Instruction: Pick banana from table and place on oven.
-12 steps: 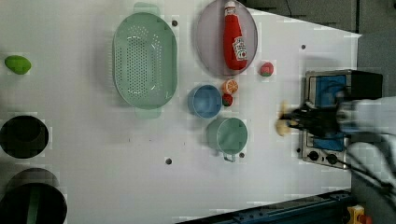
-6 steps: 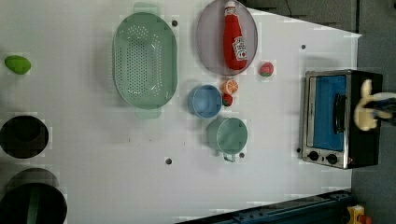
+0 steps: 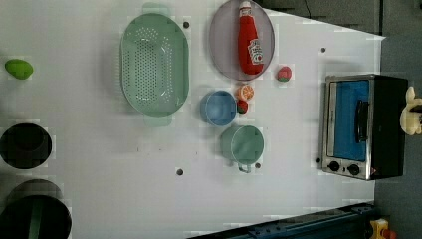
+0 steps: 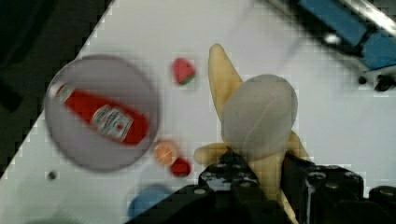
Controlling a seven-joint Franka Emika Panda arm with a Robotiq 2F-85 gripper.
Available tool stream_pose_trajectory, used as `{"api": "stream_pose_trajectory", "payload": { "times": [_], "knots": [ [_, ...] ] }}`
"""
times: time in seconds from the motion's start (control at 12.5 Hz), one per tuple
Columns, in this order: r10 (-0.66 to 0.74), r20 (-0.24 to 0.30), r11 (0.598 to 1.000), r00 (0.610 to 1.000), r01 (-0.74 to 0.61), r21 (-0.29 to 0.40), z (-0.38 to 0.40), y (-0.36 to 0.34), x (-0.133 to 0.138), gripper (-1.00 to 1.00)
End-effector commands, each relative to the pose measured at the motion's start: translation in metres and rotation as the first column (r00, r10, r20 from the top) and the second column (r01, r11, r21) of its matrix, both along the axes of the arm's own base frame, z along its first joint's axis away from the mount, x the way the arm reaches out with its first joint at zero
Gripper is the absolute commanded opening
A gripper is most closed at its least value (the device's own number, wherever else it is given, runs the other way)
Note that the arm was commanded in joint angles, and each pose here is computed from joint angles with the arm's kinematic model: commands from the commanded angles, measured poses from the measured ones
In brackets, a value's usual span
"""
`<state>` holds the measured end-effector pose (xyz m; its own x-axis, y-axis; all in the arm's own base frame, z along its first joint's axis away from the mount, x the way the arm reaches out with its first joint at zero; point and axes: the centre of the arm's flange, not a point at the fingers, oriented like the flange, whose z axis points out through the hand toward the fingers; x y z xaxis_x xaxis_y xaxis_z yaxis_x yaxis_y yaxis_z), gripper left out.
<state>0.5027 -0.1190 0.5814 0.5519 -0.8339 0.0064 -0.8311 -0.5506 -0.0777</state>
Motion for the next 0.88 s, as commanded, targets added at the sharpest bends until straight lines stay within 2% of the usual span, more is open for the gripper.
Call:
{"api": "stream_pose_trajectory", "payload": {
  "times": [0.08, 0.32, 0.56, 0.64, 0.72, 0.88],
  "knots": [
    [0.028, -0.101, 1.000, 0.994, -0.028, -0.002, -0.061, -0.126, -0.023, -0.62],
    [0.158, -0.076, 0.985, 0.984, -0.163, -0.061, -0.085, -0.206, -0.037, -0.62],
    [0.270, -0.085, 0.951, 0.959, -0.280, -0.131, -0.111, -0.247, -0.040, -0.62],
    [0.291, -0.095, 0.944, 0.952, -0.301, -0.135, -0.117, -0.250, -0.038, -0.62],
    [0.293, -0.104, 0.944, 0.950, -0.305, -0.129, -0.121, -0.249, -0.037, -0.55],
    [0.295, -0.105, 0.942, 0.950, -0.307, -0.134, -0.124, -0.249, -0.035, -0.14]
  ]
}}
